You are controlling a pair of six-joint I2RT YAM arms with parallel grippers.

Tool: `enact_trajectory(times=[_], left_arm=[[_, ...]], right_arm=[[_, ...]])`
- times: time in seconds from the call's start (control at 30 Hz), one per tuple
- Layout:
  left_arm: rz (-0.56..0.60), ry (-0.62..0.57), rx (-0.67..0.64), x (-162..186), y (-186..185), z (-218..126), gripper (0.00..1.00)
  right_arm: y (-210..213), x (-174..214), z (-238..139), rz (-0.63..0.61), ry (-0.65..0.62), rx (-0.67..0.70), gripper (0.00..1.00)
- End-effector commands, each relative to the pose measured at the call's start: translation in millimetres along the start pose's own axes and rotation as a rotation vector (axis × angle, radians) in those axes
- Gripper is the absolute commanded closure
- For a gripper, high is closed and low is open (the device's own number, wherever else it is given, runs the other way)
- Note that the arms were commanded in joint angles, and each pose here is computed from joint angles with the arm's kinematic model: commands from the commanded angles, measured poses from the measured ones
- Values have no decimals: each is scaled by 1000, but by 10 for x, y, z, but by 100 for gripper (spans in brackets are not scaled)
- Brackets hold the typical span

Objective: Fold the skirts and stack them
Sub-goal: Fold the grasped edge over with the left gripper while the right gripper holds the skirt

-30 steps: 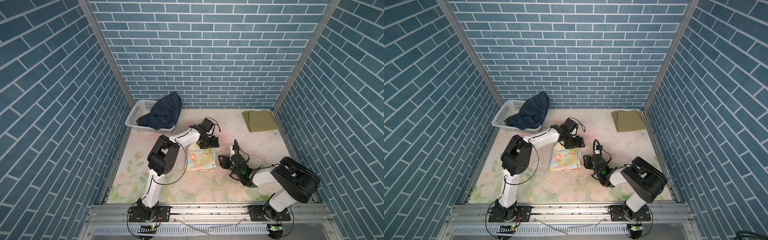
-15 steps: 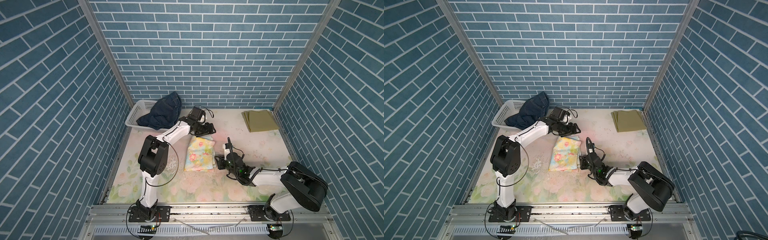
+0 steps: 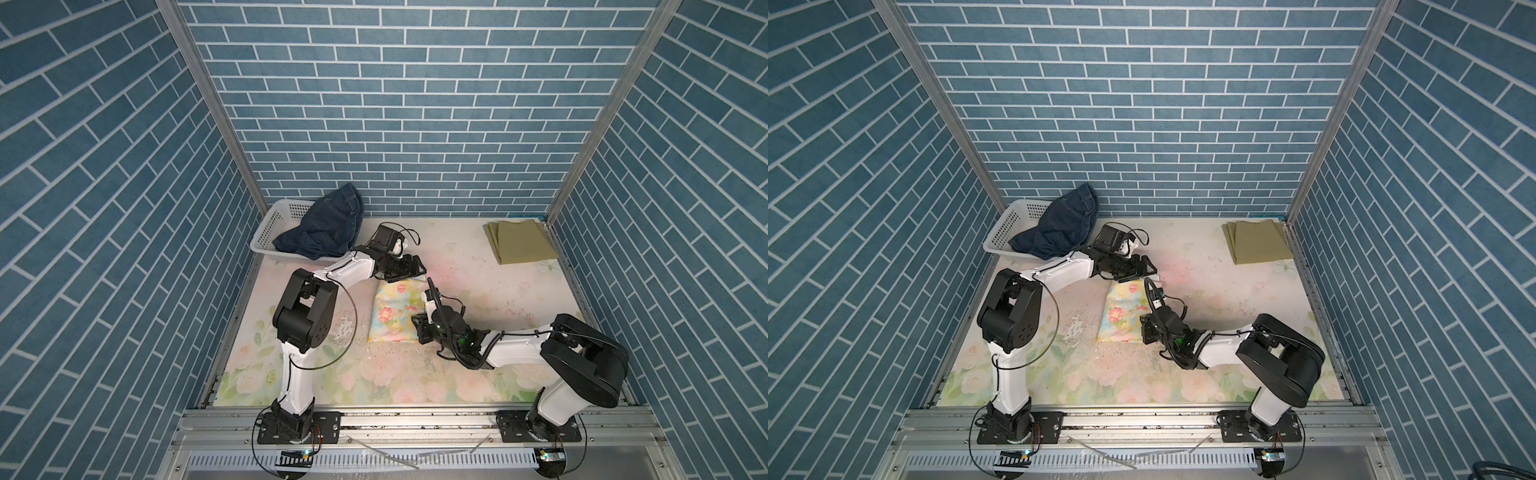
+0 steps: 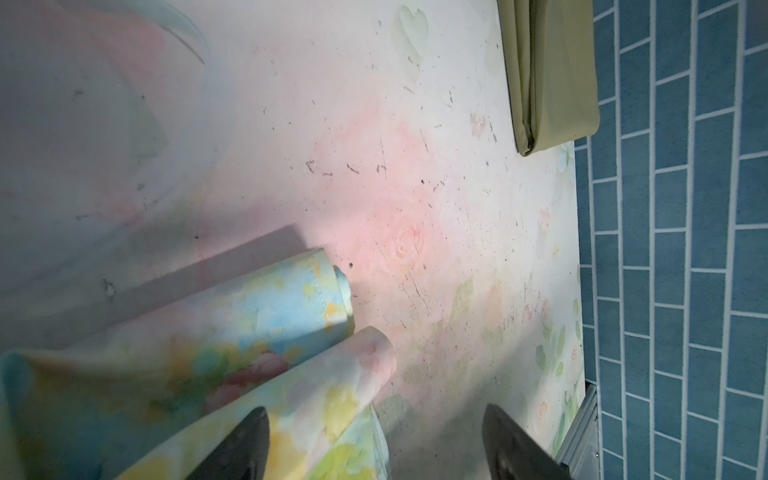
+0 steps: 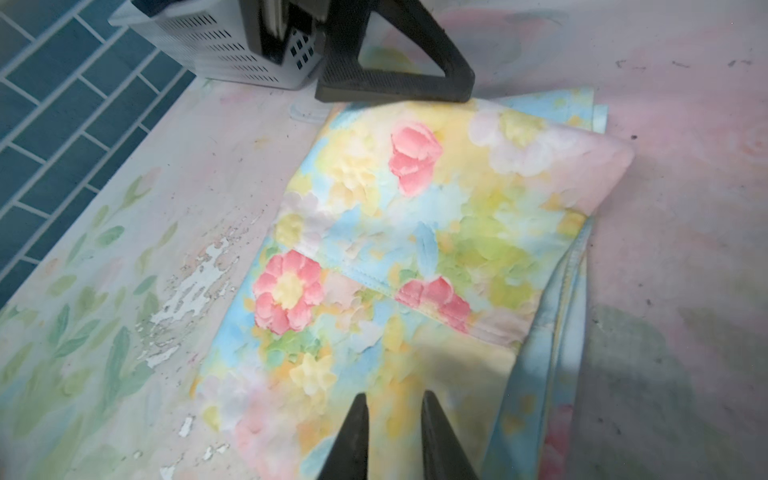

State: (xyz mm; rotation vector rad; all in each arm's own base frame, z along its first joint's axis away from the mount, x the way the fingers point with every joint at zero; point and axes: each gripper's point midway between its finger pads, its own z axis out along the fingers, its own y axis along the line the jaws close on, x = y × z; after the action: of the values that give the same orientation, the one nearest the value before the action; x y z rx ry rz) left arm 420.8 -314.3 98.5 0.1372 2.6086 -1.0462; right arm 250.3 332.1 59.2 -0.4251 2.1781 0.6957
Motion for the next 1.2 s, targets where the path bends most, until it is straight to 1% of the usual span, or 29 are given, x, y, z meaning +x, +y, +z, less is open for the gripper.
enact_trajectory(times=[0.0,0.17,0.27,0.33,0.43,0.53,0.63,0.73,0.9,1.0,1.17], left_arm=[[56,-34,45,-71,41,123,19],[74,-60,64,-31,221,342,19],[75,-72,46,-6,364,432,19],[70,-77,51,-40,368,440,20],[105,-103,59,-223,181,287,20],[155,-145,50,-423,-92,-27,19],[197,-181,10,-505,-247,-343,18],[209,-195,-45,-443,-233,-558,18],[162,-189,-60,-198,-97,-682,17],[145,-184,-47,-38,-9,-665,17],[128,-151,-72,112,262,-478,17]], right_arm=[[8,104,93,-51,6,-10,77],[-219,457,82,-11,53,40,77],[-238,466,26,2,47,50,77],[-234,445,13,0,51,56,77],[-177,327,-27,-6,31,47,77],[-94,100,-109,-7,-12,38,76],[-57,-126,-216,1,-55,34,74],[-60,-308,-288,8,-71,38,73],[-19,-488,-280,10,-71,12,72],[2,-448,-208,7,-39,0,72],[-36,-259,-47,22,19,1,72]])
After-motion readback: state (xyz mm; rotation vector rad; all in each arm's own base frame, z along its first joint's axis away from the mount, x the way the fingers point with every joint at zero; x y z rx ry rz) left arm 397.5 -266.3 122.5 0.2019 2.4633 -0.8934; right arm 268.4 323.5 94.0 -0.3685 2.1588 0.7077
